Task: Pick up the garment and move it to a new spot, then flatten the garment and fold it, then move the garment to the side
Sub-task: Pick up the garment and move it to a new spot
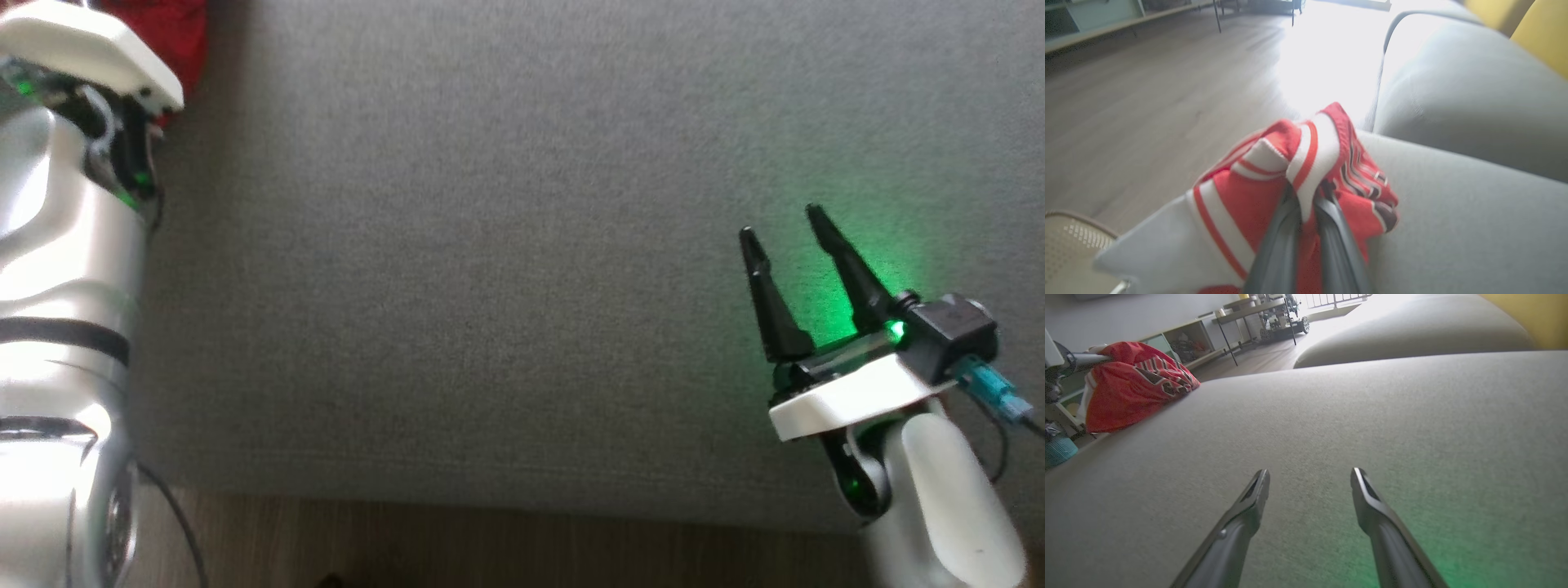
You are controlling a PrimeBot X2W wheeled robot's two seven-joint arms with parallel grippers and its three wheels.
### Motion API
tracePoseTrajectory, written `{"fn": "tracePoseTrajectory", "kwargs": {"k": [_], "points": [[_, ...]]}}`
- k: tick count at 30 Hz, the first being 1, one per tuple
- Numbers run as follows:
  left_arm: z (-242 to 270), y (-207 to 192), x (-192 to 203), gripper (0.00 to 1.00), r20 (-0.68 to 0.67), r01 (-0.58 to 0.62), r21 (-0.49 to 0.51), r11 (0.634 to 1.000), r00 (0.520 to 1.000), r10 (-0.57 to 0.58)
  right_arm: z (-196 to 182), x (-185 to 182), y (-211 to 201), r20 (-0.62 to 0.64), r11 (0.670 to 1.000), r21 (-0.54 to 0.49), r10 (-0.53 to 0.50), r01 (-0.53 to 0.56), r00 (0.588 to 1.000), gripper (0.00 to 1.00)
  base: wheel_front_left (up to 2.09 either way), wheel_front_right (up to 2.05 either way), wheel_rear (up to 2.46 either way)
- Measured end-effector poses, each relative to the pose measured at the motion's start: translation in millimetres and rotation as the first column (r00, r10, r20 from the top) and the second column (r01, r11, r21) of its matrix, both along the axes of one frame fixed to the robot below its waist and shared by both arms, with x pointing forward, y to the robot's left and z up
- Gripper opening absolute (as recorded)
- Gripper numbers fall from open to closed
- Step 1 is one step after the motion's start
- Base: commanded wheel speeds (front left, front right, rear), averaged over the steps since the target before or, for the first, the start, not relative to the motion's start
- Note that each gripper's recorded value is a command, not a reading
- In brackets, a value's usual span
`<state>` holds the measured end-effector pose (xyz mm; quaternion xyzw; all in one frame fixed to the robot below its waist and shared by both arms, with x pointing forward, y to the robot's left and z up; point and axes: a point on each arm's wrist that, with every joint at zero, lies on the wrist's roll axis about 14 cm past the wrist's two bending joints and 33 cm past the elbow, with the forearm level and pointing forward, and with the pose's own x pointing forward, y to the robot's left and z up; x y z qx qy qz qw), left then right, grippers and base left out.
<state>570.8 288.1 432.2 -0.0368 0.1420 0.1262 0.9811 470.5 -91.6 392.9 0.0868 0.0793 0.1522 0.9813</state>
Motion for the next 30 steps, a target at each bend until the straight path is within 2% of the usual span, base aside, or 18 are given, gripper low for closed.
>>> {"fn": "tracePoseTrajectory", "kwargs": {"k": [3, 6, 11, 15, 20, 24, 29, 30], "points": [[47.9, -8.4, 11.0, 0.0, 0.124, 0.057, 0.03, 0.998, 0.99, -0.061, 16.4, -3.3, 3.3, 0.026, 1.0, 0.021, -0.004, 0.003, 1.0, 1.0, 0.0, 0.0, 0.0], [105.7, -25.9, 18.4, 0.0, 0.267, 0.126, 0.053, 0.991, 0.954, -0.136, 33.4, -8.8, 3.0, 0.052, 0.999, 0.039, -0.015, 0.013, 0.999, 1.0, 0.0, 0.0, 0.0], [193.5, -68.6, 13.1, 0.0, 0.456, 0.241, 0.089, 0.966, 0.852, -0.255, 68.0, -22.7, -4.1, 0.115, 0.998, 0.062, -0.04, 0.033, 0.993, 1.0, 0.0, 0.0, 0.0], [252.7, -116.0, 2.1, 0.0, 0.541, 0.352, 0.117, 0.929, 0.762, -0.357, 94.2, -41.7, -20.1, 0.152, 0.988, 0.129, -0.099, 0.08, 0.983, 1.0, 0.0, 0.0, 0.0], [296.3, -196.3, -15.6, 0.0, 0.607, 0.533, 0.103, 0.84, 0.635, -0.477, 112.7, -70.5, -56.5, 0.189, 0.975, 0.137, -0.2, 0.176, 0.961, 1.0, 0.0, 0.0, 0.0], [308.9, -262.5, -35.7, 0.0, 0.62, 0.658, 0.119, 0.743, 0.536, -0.574, 129.3, -89.3, -89.2, 0.231, 0.954, 0.144, -0.292, 0.264, 0.928, 1.0, 0.0, 0.0, 0.0], [286.0, -326.4, -56.2, 0.0, 0.574, 0.748, 0.144, 0.648, 0.471, -0.67, 142.1, -110.3, -123.0, 0.26, 0.92, 0.161, -0.389, 0.357, 0.884, 1.0, 0.0, 0.0, 0.0], [286.0, -326.4, -56.2, 0.0, 0.574, 0.748, 0.144, 0.648, 0.471, -0.67, 142.1, -110.3, -123.0, 0.26, 0.92, 0.161, -0.389, 0.357, 0.884, 1.0, 0.0, 0.0, 0.0]]}}
